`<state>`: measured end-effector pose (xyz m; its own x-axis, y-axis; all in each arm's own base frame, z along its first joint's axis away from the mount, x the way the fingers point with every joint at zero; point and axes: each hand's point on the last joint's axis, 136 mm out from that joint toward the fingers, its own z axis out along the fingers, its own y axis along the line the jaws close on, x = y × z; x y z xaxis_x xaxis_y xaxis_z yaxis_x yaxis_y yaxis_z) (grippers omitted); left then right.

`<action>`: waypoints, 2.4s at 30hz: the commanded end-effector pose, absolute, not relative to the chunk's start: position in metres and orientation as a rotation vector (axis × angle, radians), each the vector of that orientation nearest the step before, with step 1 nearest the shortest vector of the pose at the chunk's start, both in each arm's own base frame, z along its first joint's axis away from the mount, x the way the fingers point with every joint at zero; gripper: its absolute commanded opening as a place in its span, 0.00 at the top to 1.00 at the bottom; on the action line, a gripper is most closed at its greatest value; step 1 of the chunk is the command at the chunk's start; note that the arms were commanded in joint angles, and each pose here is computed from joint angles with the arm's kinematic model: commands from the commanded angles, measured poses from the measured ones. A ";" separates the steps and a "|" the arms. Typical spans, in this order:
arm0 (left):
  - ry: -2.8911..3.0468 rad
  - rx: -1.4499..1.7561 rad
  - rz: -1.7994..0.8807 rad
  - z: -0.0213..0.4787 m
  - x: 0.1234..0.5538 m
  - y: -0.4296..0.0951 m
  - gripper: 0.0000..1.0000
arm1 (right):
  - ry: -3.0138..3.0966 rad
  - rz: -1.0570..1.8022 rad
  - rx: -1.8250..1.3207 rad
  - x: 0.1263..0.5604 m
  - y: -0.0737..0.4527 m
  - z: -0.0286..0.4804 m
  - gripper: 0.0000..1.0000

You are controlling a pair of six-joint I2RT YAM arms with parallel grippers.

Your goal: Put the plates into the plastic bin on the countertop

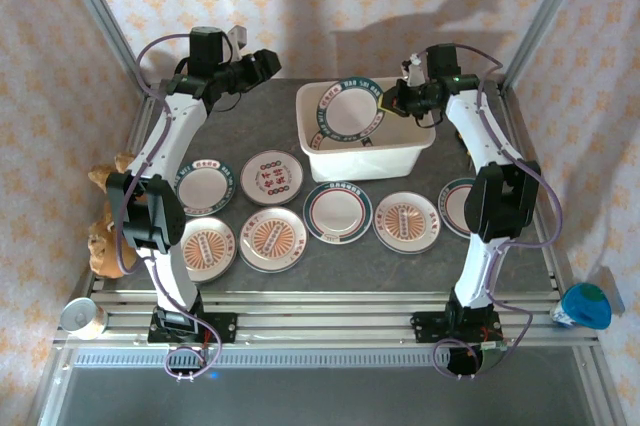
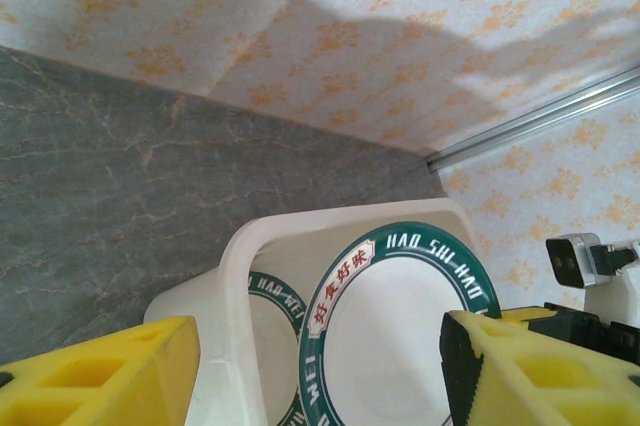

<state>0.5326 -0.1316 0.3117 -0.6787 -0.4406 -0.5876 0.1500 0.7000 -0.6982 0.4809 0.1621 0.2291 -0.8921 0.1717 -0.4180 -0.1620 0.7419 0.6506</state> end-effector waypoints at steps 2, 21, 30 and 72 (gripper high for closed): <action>2.100 -0.180 -0.918 0.319 0.531 -0.129 0.35 | 2.524 0.973 -0.052 0.472 0.162 0.223 1.00; 2.239 -0.249 -0.837 0.259 0.521 -0.116 0.35 | 2.644 0.895 -0.017 0.489 0.171 0.176 1.00; 2.273 -0.297 -0.835 0.237 0.520 -0.112 0.35 | 2.695 0.891 -0.042 0.487 0.180 0.156 1.00; 2.412 -0.344 -0.696 0.199 0.500 -0.095 0.35 | 2.860 0.777 -0.039 0.485 0.186 0.100 0.72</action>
<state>0.5102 -0.1069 0.2062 -0.7773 -0.4120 -0.4754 -0.0526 0.7956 -0.6035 0.4831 0.1832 0.0938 -0.9861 0.0284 -0.1637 -0.0622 0.8506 0.5221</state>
